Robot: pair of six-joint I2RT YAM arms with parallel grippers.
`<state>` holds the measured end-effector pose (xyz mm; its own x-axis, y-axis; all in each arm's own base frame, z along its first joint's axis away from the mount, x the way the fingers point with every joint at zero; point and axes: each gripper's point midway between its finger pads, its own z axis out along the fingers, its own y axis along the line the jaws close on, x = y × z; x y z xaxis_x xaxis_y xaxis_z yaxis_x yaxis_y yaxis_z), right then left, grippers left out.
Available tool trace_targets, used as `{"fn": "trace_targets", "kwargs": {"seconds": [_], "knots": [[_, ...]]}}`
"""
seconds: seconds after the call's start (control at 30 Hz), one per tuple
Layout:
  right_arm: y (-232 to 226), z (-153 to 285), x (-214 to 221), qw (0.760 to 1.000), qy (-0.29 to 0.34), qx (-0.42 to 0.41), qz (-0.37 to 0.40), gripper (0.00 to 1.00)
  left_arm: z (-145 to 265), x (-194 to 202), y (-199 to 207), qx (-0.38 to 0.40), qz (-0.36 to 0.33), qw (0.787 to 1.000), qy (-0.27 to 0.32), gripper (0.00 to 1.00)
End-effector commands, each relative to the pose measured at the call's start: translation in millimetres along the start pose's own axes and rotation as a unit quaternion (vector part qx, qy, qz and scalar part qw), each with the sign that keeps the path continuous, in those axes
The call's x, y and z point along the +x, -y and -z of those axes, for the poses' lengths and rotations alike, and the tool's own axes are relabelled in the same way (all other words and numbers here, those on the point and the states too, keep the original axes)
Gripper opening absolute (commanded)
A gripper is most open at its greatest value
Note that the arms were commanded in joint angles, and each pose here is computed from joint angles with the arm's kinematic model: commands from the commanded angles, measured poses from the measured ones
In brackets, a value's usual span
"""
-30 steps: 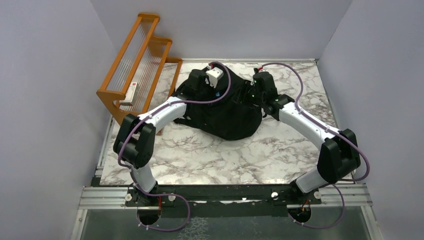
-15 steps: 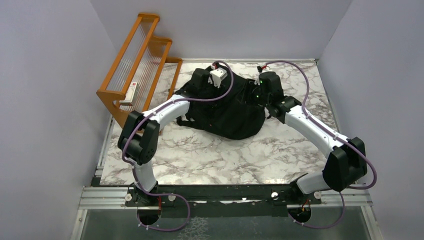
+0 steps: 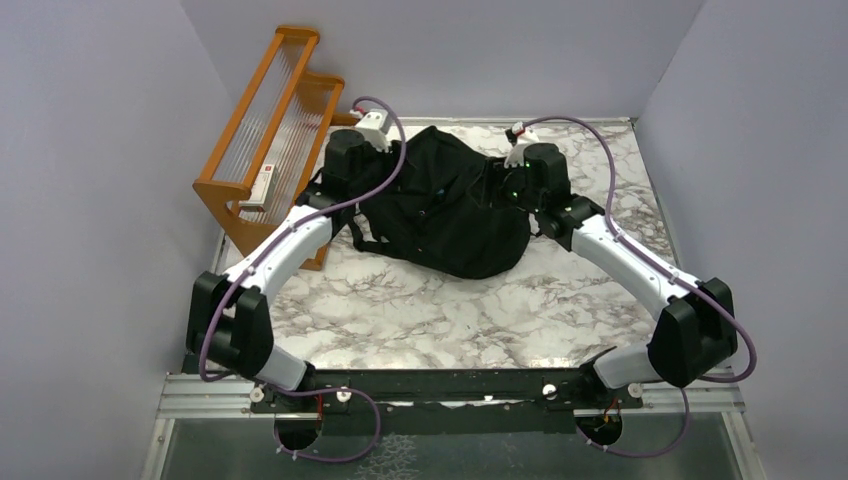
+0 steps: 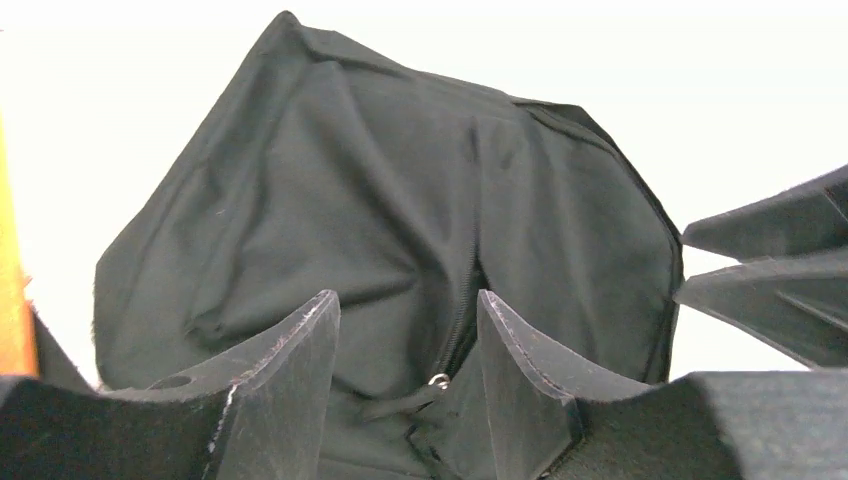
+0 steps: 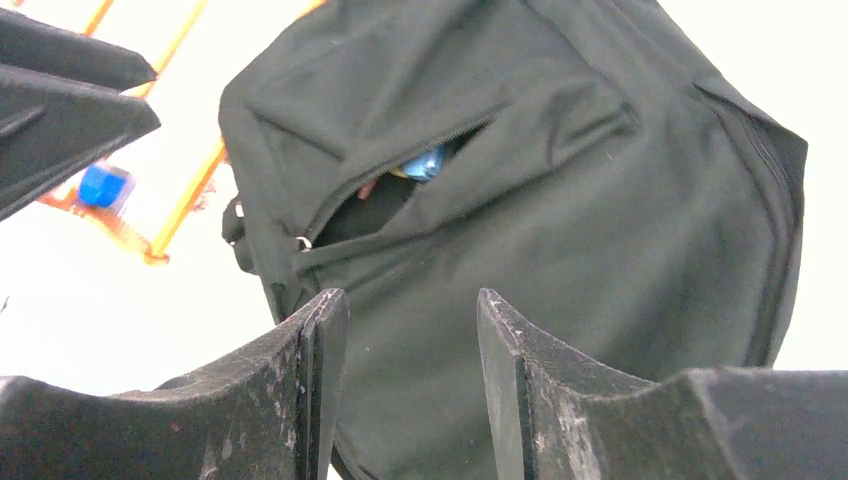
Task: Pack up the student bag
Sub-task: Zip the student bag at the center of the board.
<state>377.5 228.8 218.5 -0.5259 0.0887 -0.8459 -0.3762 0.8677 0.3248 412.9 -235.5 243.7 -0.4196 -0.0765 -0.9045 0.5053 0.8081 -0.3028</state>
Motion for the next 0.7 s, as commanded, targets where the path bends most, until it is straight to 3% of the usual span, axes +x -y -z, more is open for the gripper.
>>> {"fn": "trace_targets", "kwargs": {"seconds": [0.0,0.33,0.5,0.67], "knots": [[-35.6,6.6,-31.5,0.986,0.085,-0.112,0.088,0.55,30.9,-5.8,-37.2,-0.099,0.081,0.991,0.041,0.56],[-101.2,9.3,-30.8,0.911,0.08,-0.324,0.243,0.59,63.6,37.8,-52.5,-0.143,0.22,0.964,0.049,0.59],[-111.4,-24.5,-11.4,0.893,0.028,-0.306,0.33,0.58,63.5,49.0,-52.1,-0.142,0.241,0.959,0.042,0.6],[-126.7,-46.6,6.4,0.847,-0.002,-0.283,0.45,0.58,64.1,49.6,-52.5,-0.142,0.237,0.96,0.039,0.6]]}}
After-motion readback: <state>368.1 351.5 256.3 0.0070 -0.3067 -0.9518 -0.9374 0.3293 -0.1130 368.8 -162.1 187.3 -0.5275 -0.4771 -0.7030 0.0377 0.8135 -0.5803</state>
